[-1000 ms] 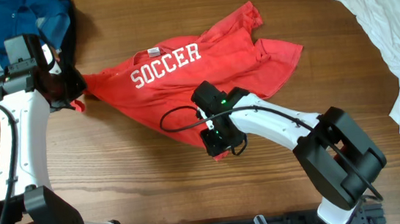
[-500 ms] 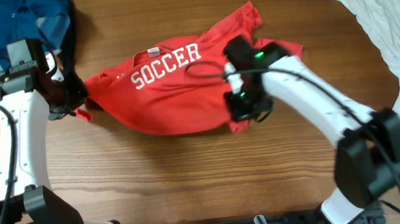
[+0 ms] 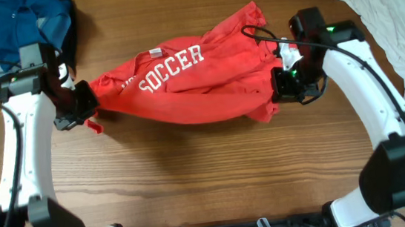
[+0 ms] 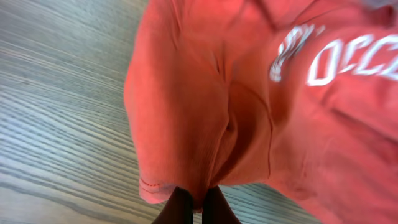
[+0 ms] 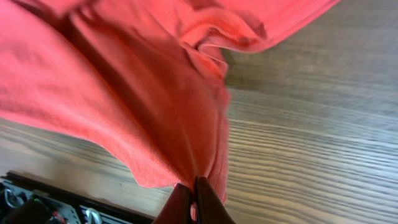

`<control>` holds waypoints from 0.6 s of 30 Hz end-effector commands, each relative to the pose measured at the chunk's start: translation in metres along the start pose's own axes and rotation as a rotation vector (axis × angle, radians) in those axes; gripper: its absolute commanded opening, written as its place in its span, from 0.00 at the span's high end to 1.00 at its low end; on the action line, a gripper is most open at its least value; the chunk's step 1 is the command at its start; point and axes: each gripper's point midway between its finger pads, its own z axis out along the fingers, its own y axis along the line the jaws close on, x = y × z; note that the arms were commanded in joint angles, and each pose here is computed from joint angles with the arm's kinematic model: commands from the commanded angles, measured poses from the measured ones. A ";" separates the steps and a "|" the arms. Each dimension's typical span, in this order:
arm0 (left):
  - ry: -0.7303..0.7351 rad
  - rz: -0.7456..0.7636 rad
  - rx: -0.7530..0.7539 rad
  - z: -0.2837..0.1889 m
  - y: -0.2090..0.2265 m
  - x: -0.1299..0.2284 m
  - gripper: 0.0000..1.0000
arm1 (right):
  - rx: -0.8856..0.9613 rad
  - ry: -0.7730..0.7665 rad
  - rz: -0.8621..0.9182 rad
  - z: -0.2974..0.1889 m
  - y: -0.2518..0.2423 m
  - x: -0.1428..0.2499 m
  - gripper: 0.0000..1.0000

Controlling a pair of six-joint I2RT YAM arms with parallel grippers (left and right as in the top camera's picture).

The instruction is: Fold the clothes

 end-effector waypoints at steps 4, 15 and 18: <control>-0.531 0.037 0.185 -0.157 -0.024 -0.007 0.96 | 0.032 -0.498 -0.069 -0.151 0.007 -0.042 0.96; -1.075 0.111 0.366 -0.302 -0.036 0.014 0.96 | 0.031 -0.722 -0.067 -0.242 0.009 -0.045 0.96; -0.962 0.112 0.356 -0.274 -0.040 0.008 0.96 | 0.026 -0.638 -0.061 -0.220 0.005 -0.046 0.96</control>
